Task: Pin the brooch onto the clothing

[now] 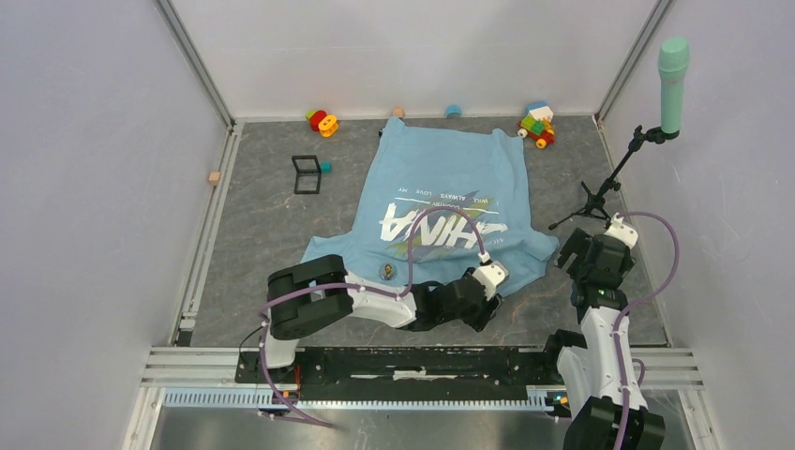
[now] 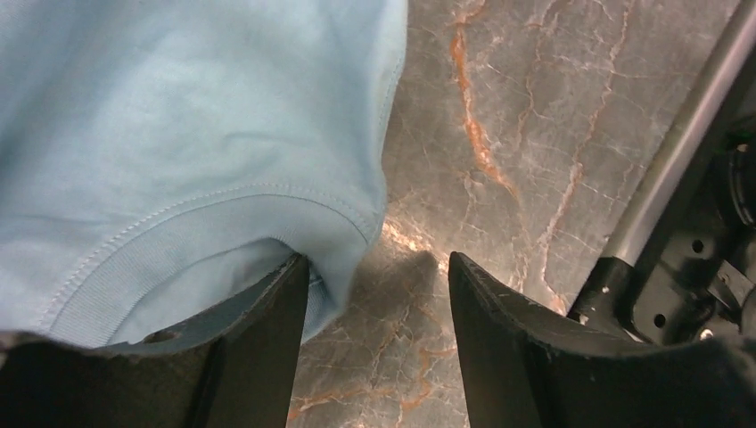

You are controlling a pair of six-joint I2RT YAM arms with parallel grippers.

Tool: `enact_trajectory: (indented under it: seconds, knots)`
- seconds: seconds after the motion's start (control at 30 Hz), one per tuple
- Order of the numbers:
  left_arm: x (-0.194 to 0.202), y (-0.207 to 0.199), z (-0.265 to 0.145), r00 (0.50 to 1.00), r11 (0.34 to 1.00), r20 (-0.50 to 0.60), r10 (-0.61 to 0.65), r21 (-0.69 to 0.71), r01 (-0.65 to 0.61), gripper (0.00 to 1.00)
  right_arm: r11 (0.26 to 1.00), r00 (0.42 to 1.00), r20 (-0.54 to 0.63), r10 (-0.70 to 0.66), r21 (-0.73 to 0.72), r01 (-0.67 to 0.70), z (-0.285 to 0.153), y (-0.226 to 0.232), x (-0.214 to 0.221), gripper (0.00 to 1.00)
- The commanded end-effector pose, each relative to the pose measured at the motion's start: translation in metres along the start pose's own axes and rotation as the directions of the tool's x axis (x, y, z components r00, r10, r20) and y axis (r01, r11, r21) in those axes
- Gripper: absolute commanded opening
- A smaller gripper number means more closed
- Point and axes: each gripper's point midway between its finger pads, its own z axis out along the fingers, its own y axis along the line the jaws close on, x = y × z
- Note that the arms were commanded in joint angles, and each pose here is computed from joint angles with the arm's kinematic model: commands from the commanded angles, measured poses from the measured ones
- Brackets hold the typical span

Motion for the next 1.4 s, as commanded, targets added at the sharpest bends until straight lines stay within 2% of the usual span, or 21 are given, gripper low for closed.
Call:
enact_trajectory:
  seconds: [0.0, 0.07, 0.1, 0.17, 0.23, 0.3, 0.43, 0.53, 0.73, 0.8, 0.87, 1.07, 1.13, 1.23, 1.37]
  knots:
    - [-0.010, 0.019, 0.007, 0.997, 0.989, 0.037, 0.061, -0.137, -0.055, 0.65, 0.999, 0.997, 0.070, 0.010, -0.033, -0.007, -0.006, 0.007, -0.026, 0.98]
    - [-0.007, 0.020, 0.011, 0.997, 0.988, 0.028, 0.071, -0.141, -0.066, 0.62, 0.999, 0.998, 0.065, 0.009, -0.048, -0.006, -0.005, 0.010, -0.024, 0.98]
    - [-0.005, 0.020, 0.013, 0.997, 0.987, 0.021, 0.074, -0.142, -0.071, 0.57, 0.998, 0.998, 0.064, 0.011, -0.060, -0.007, -0.005, 0.012, -0.023, 0.98]
    - [0.002, 0.020, 0.016, 0.997, 0.986, -0.005, 0.081, -0.142, -0.081, 0.39, 0.996, 0.998, 0.061, 0.011, -0.092, -0.005, -0.004, 0.017, -0.022, 0.98]
    - [0.007, 0.020, 0.013, 0.997, 0.987, -0.022, 0.079, -0.135, -0.081, 0.15, 0.990, 0.998, 0.063, 0.004, -0.140, 0.005, -0.005, 0.026, -0.023, 0.98]
    - [0.008, 0.016, 0.003, 0.998, 0.992, -0.030, 0.063, -0.112, -0.066, 0.02, 0.978, 0.997, 0.076, -0.009, -0.208, 0.025, -0.008, 0.038, -0.027, 0.98]
    - [0.005, -0.006, -0.031, 1.000, 0.999, -0.013, -0.002, 0.042, 0.002, 0.02, 0.939, 0.998, 0.057, -0.017, -0.342, 0.035, -0.015, 0.062, -0.026, 0.97]
    - [0.007, -0.037, -0.054, 0.999, 0.973, -0.038, -0.021, 0.227, 0.029, 0.02, 0.917, 1.000, 0.004, -0.003, -0.398, 0.004, -0.017, 0.072, -0.016, 0.95]
    - [0.020, -0.039, -0.065, 0.995, 0.966, -0.081, -0.055, 0.249, 0.073, 0.02, 0.870, 0.996, -0.083, 0.026, -0.489, -0.063, -0.020, 0.089, 0.008, 0.89]
    - [0.022, -0.043, -0.067, 0.994, 0.959, -0.098, -0.048, 0.274, 0.074, 0.02, 0.865, 0.996, -0.087, 0.032, -0.497, -0.071, -0.019, 0.090, 0.012, 0.84]
    - [0.025, -0.045, -0.069, 0.993, 0.954, -0.108, -0.051, 0.287, 0.080, 0.02, 0.865, 0.995, -0.098, 0.033, -0.495, -0.078, -0.017, 0.089, 0.019, 0.75]
    - [0.026, -0.047, -0.078, 0.991, 0.950, -0.122, -0.055, 0.300, 0.090, 0.02, 0.855, 0.994, -0.104, 0.044, -0.511, -0.092, -0.013, 0.092, 0.026, 0.36]
    - [0.021, -0.047, -0.083, 0.991, 0.949, -0.120, -0.057, 0.301, 0.091, 0.02, 0.856, 0.995, -0.089, 0.043, -0.510, -0.083, -0.012, 0.093, 0.018, 0.20]
    - [0.013, -0.047, -0.093, 0.993, 0.950, -0.109, -0.056, 0.300, 0.086, 0.02, 0.873, 0.998, -0.050, 0.025, -0.485, -0.046, -0.012, 0.090, -0.001, 0.02]
    - [0.012, -0.050, -0.106, 0.991, 0.943, -0.131, -0.023, 0.326, 0.065, 0.02, 0.926, 0.999, 0.027, -0.029, -0.377, 0.037, -0.013, 0.073, -0.041, 0.00]
